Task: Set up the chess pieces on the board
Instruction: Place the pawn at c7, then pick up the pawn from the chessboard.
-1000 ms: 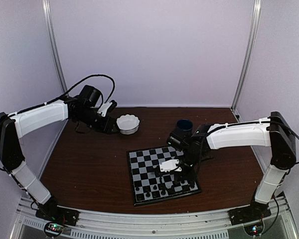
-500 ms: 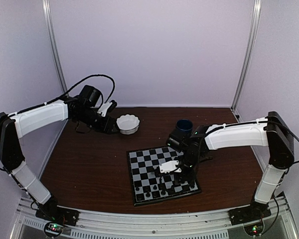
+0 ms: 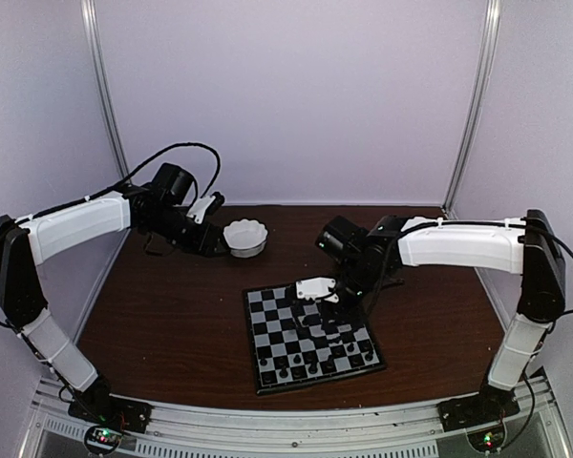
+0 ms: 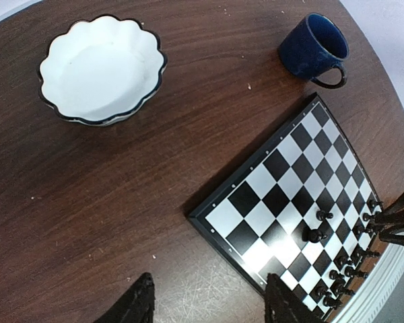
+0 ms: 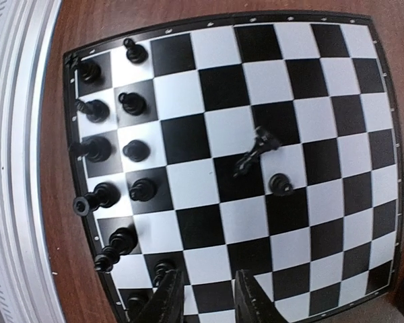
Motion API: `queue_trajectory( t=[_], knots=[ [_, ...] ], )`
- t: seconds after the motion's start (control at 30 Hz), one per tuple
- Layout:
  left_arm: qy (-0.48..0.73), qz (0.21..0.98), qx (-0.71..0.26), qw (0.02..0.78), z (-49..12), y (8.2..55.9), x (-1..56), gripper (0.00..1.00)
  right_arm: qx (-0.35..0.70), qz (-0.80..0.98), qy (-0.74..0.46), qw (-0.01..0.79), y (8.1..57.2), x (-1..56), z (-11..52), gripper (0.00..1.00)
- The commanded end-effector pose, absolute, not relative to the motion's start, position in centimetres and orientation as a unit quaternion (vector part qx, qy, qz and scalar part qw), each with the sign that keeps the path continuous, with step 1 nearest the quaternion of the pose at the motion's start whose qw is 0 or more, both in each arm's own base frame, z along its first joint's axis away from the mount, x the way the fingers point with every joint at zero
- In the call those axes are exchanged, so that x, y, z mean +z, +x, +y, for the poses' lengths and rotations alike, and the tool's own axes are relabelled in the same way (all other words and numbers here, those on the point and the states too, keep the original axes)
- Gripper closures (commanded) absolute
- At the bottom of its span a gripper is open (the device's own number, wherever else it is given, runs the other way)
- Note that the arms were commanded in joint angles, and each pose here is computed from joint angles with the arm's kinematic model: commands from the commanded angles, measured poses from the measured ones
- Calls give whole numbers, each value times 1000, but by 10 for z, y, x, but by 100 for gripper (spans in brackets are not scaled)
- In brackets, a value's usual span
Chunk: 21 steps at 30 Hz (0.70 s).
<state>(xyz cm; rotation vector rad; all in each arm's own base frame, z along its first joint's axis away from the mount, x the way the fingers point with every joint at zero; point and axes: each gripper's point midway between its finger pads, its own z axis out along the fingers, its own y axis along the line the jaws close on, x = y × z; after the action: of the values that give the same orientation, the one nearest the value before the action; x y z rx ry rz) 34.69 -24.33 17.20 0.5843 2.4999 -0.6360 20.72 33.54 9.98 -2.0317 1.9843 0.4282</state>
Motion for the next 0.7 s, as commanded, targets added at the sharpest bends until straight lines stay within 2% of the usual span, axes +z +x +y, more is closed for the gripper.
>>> queue_trajectory(
  t=[0.0, 0.33, 0.67],
  knots=[
    [217, 907, -245, 264, -248, 352, 184, 44, 130, 709, -674, 161, 236, 97, 354, 72],
    [219, 905, -250, 268, -248, 350, 189, 44, 126, 719, -665, 158, 255, 86, 373, 70],
    [220, 903, -254, 268, -249, 348, 192, 44, 121, 726, -661, 146, 262, 68, 377, 72]
  ],
)
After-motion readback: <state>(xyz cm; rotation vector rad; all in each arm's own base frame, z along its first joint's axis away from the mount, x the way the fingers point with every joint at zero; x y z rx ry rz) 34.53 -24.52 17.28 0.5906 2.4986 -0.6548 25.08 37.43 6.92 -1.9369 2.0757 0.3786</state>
